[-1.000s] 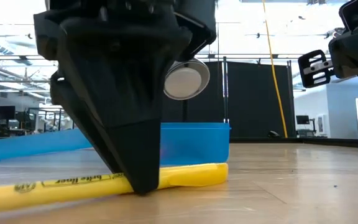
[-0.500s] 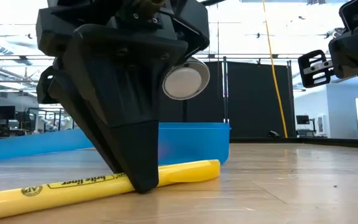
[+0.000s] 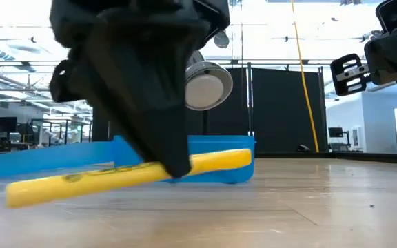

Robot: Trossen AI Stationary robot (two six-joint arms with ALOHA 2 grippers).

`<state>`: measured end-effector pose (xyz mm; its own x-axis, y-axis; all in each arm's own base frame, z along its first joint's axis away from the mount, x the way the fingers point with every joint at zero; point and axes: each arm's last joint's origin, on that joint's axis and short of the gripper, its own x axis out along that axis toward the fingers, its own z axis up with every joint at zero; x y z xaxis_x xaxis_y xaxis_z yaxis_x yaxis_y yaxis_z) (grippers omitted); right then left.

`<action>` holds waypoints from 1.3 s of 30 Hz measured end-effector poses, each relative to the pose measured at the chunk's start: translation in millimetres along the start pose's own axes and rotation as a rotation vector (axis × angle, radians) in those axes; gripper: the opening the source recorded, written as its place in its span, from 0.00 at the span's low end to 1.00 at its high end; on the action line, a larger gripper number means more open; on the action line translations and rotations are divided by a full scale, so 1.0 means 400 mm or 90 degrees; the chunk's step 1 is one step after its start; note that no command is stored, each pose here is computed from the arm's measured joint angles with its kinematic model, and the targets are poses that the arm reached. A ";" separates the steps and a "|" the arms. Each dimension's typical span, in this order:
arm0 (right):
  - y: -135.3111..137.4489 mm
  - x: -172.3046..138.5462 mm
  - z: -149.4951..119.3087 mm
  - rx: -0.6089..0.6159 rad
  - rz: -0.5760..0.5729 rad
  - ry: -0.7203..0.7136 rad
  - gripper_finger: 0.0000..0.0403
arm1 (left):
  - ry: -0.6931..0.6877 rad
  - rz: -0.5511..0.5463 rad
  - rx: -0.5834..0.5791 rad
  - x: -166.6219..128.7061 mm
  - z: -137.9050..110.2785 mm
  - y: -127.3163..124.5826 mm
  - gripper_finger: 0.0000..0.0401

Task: Pick & place school supplies into a supply box
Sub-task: Put the yellow pen into the blue supply box

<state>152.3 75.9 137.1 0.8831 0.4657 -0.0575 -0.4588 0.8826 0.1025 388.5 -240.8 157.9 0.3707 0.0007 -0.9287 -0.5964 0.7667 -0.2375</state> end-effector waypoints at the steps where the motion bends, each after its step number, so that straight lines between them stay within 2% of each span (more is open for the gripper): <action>1: 0.000 0.000 0.000 0.000 0.000 0.000 0.00 | -0.001 -0.004 0.001 0.000 0.000 -0.002 0.05; 5: 0.000 0.000 0.000 0.007 0.000 0.000 0.00 | -0.027 -0.036 -0.008 -0.045 0.022 -0.008 0.06; 11: 0.000 0.000 0.003 0.007 0.001 -0.008 0.00 | -0.152 -0.100 -0.095 -0.213 0.118 0.010 0.05; 13: 0.001 0.000 0.006 0.006 0.002 -0.016 0.00 | -0.189 -0.084 -0.138 -0.261 0.150 0.039 0.05; 15: 0.001 0.000 0.008 0.006 0.002 -0.020 0.00 | -0.205 -0.034 -0.187 -0.289 0.169 0.077 0.05; 19: 0.001 0.000 0.009 0.006 0.003 -0.023 0.00 | -0.181 0.100 -0.267 -0.276 0.187 0.148 0.05; 21: 0.001 0.000 0.009 0.006 0.003 -0.024 0.00 | -0.174 0.140 -0.297 -0.254 0.192 0.170 0.05; 25: 0.001 0.000 0.010 0.004 0.003 -0.025 0.00 | -0.147 0.145 -0.331 -0.193 0.209 0.192 0.05; 31: 0.001 0.001 0.009 -0.004 0.004 -0.021 0.00 | -0.135 0.100 -0.369 -0.123 0.236 0.214 0.05; 39: 0.001 0.001 0.010 0.008 0.005 -0.024 0.00 | -0.064 0.142 -0.416 -0.033 0.215 0.300 0.05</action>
<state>152.6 76.2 141.0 0.8826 0.4697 -0.0194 -0.4647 0.8780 0.1149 373.1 -93.7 166.1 0.2346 0.1974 -0.9518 -0.9605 0.1981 -0.1957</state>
